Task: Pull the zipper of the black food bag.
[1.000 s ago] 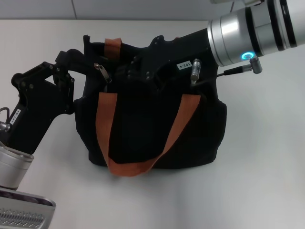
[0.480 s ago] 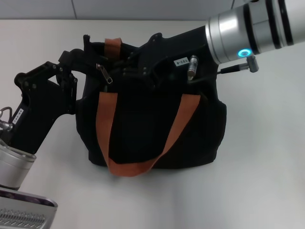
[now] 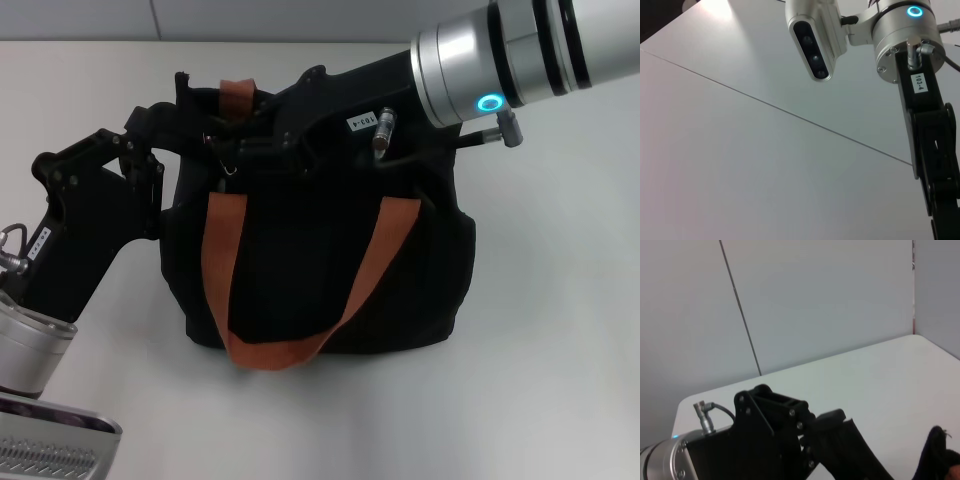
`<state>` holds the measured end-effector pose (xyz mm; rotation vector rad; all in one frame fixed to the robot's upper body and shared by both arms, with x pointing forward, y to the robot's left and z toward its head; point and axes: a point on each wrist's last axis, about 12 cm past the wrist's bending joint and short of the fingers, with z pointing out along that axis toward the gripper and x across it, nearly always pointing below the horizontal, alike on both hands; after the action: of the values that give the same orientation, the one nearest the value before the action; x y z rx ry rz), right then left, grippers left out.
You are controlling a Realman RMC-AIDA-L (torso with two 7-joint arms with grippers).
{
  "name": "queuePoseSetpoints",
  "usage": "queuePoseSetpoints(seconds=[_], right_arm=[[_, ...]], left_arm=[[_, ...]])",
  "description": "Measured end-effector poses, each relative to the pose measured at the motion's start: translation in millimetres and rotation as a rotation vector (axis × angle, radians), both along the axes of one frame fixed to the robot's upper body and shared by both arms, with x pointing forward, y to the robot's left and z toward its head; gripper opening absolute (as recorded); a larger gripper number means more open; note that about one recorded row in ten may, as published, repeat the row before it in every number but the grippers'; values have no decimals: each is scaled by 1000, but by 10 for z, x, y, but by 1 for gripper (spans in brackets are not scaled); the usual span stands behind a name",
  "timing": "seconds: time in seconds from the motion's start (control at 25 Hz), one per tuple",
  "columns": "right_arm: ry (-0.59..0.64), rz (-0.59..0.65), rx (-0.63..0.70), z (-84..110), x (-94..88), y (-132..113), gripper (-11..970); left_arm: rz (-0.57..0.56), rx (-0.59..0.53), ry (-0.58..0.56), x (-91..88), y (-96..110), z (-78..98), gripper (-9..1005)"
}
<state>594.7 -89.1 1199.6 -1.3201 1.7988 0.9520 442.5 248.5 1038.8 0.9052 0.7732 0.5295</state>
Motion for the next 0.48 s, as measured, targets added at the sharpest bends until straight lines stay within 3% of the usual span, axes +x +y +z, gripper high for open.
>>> queuePoseSetpoints(seconds=[0.36,0.48], right_arm=[[4,-10,-7,-26,58,46,211],[3,-2,-13,-28,56,68,125]], left_arm=[[0,0,0,-1,0,-1,18],[1,0,0,-2,1,-1,18]])
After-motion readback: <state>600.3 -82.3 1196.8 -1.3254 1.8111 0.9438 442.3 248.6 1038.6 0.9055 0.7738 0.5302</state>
